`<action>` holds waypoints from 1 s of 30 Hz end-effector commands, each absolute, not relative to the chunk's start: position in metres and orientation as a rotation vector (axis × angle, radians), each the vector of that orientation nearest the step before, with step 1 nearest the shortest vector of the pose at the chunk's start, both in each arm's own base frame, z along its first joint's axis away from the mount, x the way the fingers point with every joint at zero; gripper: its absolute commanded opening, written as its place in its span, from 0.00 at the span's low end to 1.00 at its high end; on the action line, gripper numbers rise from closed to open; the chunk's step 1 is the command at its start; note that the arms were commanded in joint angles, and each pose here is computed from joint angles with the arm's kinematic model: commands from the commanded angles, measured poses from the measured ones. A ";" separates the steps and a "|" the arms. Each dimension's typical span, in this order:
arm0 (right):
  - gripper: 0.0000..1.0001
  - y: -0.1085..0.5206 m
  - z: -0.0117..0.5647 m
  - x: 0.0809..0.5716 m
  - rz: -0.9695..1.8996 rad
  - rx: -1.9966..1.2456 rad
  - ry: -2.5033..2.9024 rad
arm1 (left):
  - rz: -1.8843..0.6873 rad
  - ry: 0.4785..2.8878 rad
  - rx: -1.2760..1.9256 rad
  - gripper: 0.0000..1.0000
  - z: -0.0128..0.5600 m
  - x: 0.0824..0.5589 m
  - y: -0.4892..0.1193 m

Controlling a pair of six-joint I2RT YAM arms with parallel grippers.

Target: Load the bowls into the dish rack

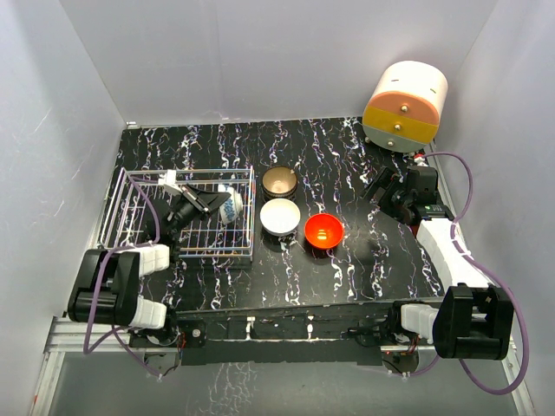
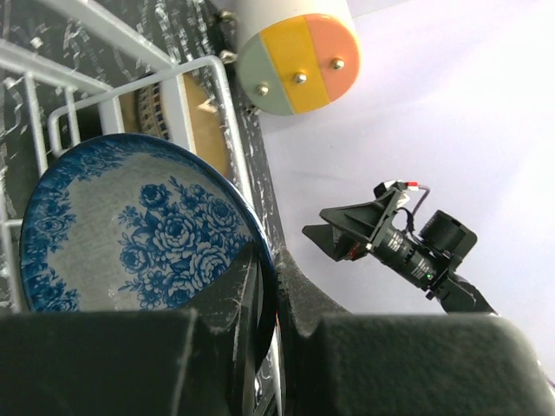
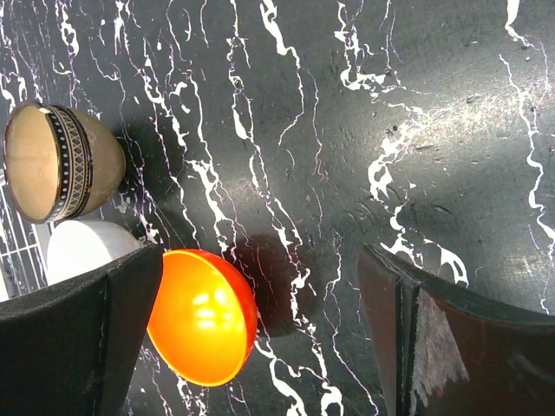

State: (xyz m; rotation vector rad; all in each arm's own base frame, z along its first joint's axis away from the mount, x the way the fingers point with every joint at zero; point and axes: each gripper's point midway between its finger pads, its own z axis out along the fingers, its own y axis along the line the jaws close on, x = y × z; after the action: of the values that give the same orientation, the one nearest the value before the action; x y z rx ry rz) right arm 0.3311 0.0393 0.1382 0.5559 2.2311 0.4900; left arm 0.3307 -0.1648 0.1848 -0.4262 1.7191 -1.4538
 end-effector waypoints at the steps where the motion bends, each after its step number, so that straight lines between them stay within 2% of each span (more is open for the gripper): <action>1: 0.98 0.034 0.151 0.340 0.478 0.532 2.159 | -1.483 1.643 -0.419 0.00 0.191 0.331 -0.159; 20: 0.98 0.034 0.147 0.342 0.477 0.536 2.170 | -1.327 1.767 -0.621 0.00 0.132 0.309 -0.114; 23: 0.98 0.034 0.148 0.343 0.477 0.536 2.169 | -1.272 1.790 -0.641 0.04 0.125 0.307 -0.106; 27: 0.98 0.033 0.146 0.344 0.474 0.538 2.173 | -1.198 1.832 -0.638 0.18 0.117 0.304 -0.100; 30: 0.98 0.033 0.143 0.344 0.469 0.543 2.183 | -1.204 1.844 -0.642 0.24 0.113 0.303 -0.100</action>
State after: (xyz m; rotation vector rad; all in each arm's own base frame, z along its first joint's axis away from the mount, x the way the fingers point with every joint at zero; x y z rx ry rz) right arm 0.3316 0.0371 0.1346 0.5638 2.2388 0.4808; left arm 0.3097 -0.1067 0.1470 -0.5820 1.7362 -1.2780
